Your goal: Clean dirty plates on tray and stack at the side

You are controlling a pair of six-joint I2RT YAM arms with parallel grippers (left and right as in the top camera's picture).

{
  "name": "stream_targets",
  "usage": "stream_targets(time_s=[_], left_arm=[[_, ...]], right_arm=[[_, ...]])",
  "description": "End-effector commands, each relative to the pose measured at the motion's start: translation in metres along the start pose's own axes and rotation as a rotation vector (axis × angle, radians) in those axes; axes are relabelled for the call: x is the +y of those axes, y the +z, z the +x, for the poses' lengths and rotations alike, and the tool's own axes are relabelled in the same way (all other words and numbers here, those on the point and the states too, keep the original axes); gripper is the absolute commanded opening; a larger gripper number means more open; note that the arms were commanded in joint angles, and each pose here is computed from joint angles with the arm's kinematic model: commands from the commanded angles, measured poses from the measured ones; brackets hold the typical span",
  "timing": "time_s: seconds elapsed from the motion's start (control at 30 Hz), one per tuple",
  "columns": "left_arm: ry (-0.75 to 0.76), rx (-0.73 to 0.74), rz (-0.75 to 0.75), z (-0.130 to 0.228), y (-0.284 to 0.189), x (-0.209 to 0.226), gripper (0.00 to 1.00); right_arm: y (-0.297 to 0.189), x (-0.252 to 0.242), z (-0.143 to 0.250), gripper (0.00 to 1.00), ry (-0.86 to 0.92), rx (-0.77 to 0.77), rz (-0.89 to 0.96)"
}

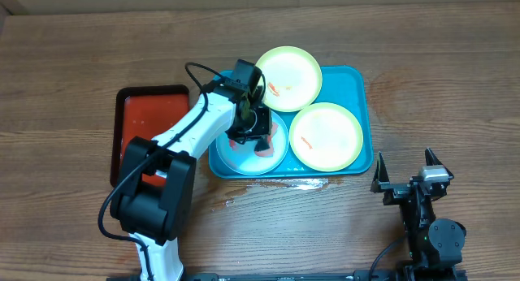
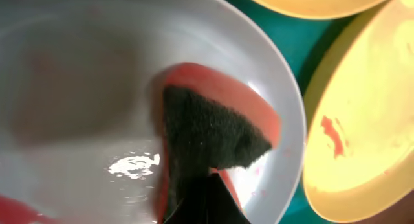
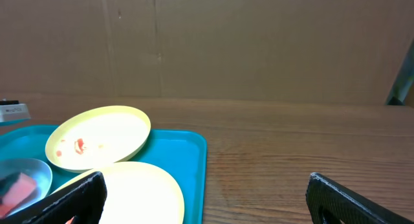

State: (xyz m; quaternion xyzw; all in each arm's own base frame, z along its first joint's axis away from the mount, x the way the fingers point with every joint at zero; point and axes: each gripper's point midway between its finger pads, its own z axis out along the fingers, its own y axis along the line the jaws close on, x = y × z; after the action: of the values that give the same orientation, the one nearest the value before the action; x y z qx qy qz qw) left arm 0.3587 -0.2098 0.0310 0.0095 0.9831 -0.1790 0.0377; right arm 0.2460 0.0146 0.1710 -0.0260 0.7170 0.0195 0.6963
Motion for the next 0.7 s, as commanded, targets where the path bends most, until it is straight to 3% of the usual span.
stream_targets(time_s=[0.0, 0.17, 0.37, 0.4, 0.5, 0.67], left_arm=[[0.018, 0.001, 0.072, 0.001, -0.011, -0.019, 0.04], [0.079, -0.024, 0.114, -0.014, -0.039, -0.033, 0.04], [0.044, -0.141, 0.026, -0.048, -0.110, -0.018, 0.05], [0.034, -0.156, 0.017, -0.051, -0.120, -0.014, 0.13], [0.008, -0.166, 0.010, -0.056, -0.133, -0.006, 0.78], [-0.005, -0.123, -0.005, -0.046, -0.124, 0.001, 1.00]], right_arm=[[0.000, 0.000, 0.001, 1.00, 0.000, -0.006, -0.001], [0.000, 0.000, 0.001, 1.00, 0.000, -0.006, -0.001], [0.000, 0.000, 0.001, 1.00, 0.000, -0.006, -0.001], [0.000, 0.000, 0.001, 1.00, 0.000, -0.006, -0.001], [0.000, 0.000, 0.001, 1.00, 0.000, -0.006, -0.001], [0.000, 0.000, 0.001, 1.00, 0.000, -0.006, -0.001]])
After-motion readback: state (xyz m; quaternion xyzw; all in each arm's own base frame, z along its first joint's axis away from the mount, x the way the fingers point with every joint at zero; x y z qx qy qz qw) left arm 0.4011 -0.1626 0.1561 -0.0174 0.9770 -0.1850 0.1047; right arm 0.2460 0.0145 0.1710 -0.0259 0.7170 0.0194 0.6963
